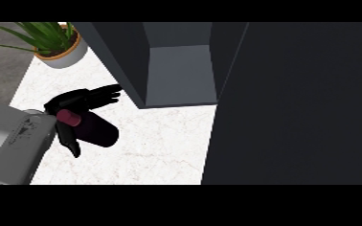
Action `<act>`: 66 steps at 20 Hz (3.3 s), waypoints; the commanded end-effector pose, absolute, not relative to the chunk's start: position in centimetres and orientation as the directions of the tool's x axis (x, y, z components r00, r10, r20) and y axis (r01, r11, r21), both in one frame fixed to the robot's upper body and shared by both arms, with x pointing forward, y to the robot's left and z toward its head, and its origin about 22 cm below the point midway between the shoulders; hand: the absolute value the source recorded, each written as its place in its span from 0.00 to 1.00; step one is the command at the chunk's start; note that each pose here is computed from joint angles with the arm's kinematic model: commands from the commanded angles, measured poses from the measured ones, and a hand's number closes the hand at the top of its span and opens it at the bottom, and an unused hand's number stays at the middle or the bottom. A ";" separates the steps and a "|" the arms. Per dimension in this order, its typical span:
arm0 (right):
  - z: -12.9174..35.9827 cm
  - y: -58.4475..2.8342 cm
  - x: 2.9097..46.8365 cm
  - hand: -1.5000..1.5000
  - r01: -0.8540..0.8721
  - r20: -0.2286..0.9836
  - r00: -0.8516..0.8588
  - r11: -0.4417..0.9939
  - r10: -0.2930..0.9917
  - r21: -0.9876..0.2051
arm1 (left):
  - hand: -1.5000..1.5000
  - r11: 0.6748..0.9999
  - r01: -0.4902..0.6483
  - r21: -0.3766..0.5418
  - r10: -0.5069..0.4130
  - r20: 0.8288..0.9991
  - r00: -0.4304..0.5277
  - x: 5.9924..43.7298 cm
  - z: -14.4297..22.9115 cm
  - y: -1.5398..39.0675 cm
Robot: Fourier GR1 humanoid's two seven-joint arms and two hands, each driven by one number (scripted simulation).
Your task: Pick up the wine, place it into the cabinet and close the cabinet
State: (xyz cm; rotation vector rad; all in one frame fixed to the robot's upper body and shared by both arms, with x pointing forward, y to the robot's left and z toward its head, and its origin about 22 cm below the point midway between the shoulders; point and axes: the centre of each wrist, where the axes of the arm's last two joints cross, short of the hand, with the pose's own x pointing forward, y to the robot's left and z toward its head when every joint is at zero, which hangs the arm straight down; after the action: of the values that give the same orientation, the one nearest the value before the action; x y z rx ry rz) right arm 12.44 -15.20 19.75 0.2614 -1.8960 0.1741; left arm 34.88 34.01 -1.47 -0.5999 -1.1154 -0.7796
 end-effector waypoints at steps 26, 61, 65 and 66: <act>20.2 -16.7 10.5 0.00 -0.214 0.930 -0.357 0.977 -0.091 0.014 | 1.00 0.897 0.429 -0.104 0.098 0.995 0.036 28.9 -7.7 33.9; 20.8 -18.2 7.1 0.00 -0.195 0.927 -0.365 0.981 -0.080 0.007 | 1.00 0.980 0.172 -0.102 0.143 0.958 -0.249 24.5 -2.5 14.9; 20.5 -18.0 7.3 0.00 -0.191 0.929 -0.359 0.981 -0.090 0.021 | 1.00 0.984 0.157 -0.085 0.124 0.957 -0.263 25.2 -1.5 15.6; 20.2 -17.8 7.3 0.00 -0.176 0.929 -0.360 0.984 -0.082 0.019 | 1.00 0.988 0.144 -0.064 0.098 0.966 -0.241 25.4 -0.9 14.9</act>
State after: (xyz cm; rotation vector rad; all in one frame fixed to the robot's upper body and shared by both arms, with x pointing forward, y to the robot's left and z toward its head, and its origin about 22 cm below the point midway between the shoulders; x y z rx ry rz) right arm 10.73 -16.92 17.46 0.1186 -1.8812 0.1543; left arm 24.44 15.60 -1.81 -0.2300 -1.8215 -0.0309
